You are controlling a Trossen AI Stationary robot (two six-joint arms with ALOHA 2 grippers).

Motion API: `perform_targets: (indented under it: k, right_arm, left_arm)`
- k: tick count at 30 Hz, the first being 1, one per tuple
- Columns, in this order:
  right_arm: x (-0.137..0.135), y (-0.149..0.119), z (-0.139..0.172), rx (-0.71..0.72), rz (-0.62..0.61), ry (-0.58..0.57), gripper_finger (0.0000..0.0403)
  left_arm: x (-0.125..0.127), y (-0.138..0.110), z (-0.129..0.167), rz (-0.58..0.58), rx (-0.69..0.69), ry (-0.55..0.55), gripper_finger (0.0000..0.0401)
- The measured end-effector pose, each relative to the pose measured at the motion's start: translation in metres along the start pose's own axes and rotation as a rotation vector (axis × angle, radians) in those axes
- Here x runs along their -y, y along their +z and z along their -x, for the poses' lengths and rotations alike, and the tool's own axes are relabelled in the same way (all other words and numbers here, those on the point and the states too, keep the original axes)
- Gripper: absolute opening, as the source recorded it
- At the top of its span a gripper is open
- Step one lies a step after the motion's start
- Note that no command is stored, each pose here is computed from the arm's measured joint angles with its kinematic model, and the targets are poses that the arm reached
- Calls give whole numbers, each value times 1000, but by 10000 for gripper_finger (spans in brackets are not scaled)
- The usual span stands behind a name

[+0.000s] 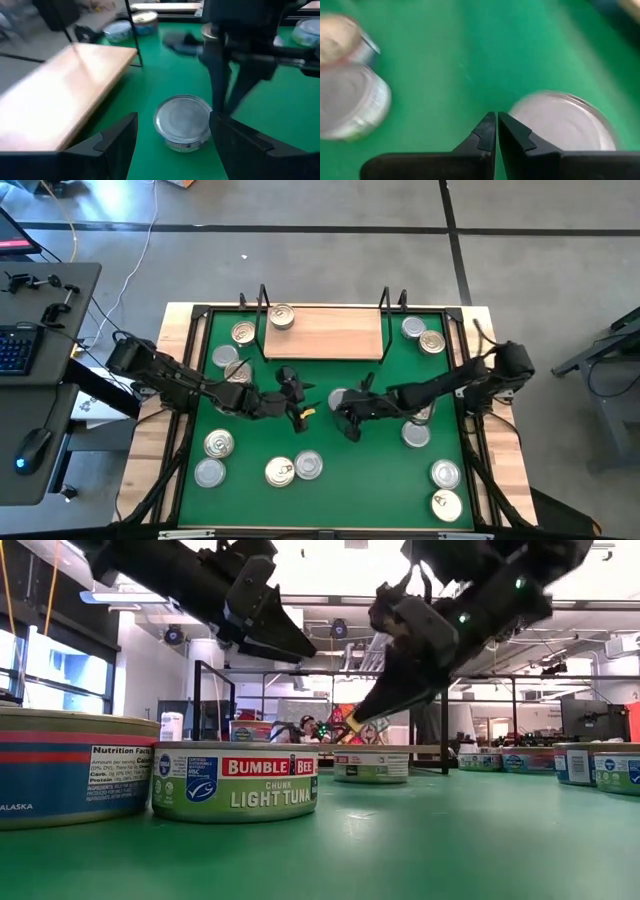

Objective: Stack canned seafood by type on shelf
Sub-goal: Put the green white tuna can on the shelf

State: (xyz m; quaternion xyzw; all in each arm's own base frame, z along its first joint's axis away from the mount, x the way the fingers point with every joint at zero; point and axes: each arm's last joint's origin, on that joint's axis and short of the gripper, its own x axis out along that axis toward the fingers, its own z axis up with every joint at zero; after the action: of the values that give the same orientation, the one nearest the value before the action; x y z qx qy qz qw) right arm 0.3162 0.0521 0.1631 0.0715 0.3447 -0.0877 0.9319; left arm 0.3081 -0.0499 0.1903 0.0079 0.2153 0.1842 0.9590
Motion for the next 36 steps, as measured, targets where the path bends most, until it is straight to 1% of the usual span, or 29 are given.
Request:
perform_targets:
  k: [4, 8, 11, 14, 17, 20, 22, 24, 27, 30, 33, 36]
  right_arm:
    - [-3, 2, 33, -65, 74, -122, 12]
    - [-2, -11, 58, -99, 109, -115, 12]
    - [1, -25, 61, -59, 87, -90, 12]
    - [9, -44, 53, -15, 63, -86, 12]
    - [21, -55, 43, 36, -26, -123, 16]
    - [34, -62, 33, 17, -126, -180, 33]
    - [37, -64, 25, -4, -136, -202, 51]
    - [36, -63, 15, -15, -121, -185, 71]
    - [29, -54, -1, 14, -88, -114, 97]
    - [20, -42, -15, 36, -20, -24, 114]
    - [10, -27, -21, 40, 76, 92, 121]
    - [6, -15, -19, 57, 117, 116, 121]
  left_arm:
    - [-15, -3, -17, 51, -41, -80, 232]
    - [-30, -11, -40, 92, -86, -127, 210]
    - [-35, -18, -56, 104, -119, -148, 189]
    - [-34, -22, -67, 101, -141, -143, 170]
    - [-32, -24, -72, 96, -156, -141, 156]
    - [-31, -24, -71, 89, -173, -139, 148]
    - [-31, -24, -65, 98, -214, -127, 143]
    - [-30, -19, -58, 115, -214, -129, 140]
    - [-27, -8, -42, 101, -203, -112, 135]
    - [-26, -1, -26, 70, -204, -50, 133]
    - [-26, 6, -9, 41, -206, 10, 132]
    - [-25, 9, 4, 41, -214, 56, 132]
